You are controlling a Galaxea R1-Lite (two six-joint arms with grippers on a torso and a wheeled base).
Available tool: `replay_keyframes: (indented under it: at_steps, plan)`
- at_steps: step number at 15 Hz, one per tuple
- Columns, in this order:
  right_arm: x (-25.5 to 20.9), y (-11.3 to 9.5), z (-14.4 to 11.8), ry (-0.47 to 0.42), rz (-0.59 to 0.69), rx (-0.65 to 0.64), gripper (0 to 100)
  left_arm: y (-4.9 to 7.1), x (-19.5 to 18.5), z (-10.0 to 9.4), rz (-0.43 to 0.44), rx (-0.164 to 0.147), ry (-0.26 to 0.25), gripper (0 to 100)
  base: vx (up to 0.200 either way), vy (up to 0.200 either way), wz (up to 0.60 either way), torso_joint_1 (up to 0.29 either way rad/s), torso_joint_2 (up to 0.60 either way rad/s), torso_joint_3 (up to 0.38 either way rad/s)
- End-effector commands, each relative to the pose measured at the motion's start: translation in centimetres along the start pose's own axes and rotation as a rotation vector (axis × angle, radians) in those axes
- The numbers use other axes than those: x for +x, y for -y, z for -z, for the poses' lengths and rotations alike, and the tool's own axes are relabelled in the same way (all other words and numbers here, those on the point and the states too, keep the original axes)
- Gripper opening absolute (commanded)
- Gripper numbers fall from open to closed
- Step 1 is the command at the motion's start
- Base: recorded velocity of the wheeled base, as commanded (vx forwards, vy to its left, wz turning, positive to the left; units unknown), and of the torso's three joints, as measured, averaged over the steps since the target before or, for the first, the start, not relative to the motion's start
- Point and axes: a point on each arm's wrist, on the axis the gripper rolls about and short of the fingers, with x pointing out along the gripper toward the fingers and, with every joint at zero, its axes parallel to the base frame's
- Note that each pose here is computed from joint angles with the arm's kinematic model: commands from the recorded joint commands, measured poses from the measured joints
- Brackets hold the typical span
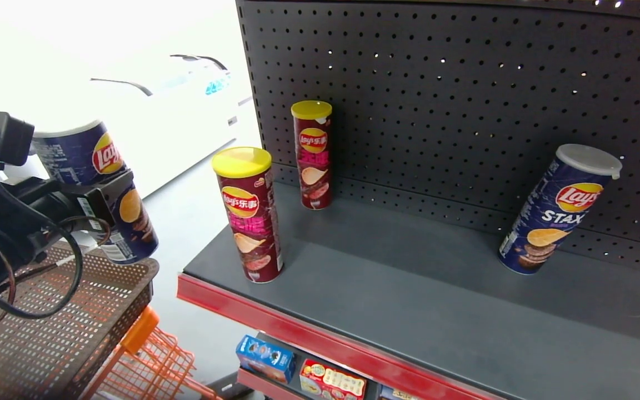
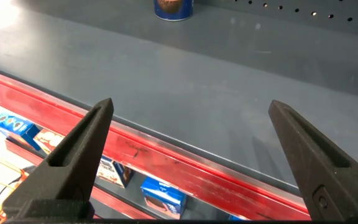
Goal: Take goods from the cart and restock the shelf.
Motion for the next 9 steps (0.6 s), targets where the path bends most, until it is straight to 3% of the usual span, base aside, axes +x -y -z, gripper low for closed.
replay_keyframes:
  at_steps: [1,3,5,6,8,9]
  plan:
    - [0.0,0.0,0.0,0.001,0.000,-0.001,100,1.6,-1.0,-1.1,0.065,-0.012,0.041,0,0.000,0.000,0.00,0.000,0.00,0.000]
    - [0.0,0.0,0.0,0.001,0.000,-0.001,100,2.3,-1.9,-2.0,0.099,-0.020,0.072,0,0.000,0.000,0.00,0.000,0.00,0.000]
    - [0.0,0.0,0.0,0.001,0.000,-0.001,100,3.2,-2.2,-1.6,0.145,-0.027,0.059,0,0.000,0.000,0.00,0.000,0.00,0.000]
    - [0.0,0.0,0.0,0.001,0.000,-0.001,100,4.0,-3.0,-1.7,0.216,-0.033,0.067,0,0.000,0.000,0.00,0.000,0.00,0.000]
    - [0.0,0.0,0.0,0.001,0.000,-0.001,100,4.2,-4.0,-1.9,0.305,-0.030,0.086,0,0.000,0.000,0.00,0.000,0.00,0.000]
    - [0.0,0.0,0.0,0.001,0.000,-0.001,100,4.3,-4.2,-1.8,0.312,-0.030,0.069,0,0.000,0.000,0.00,0.000,0.00,0.000]
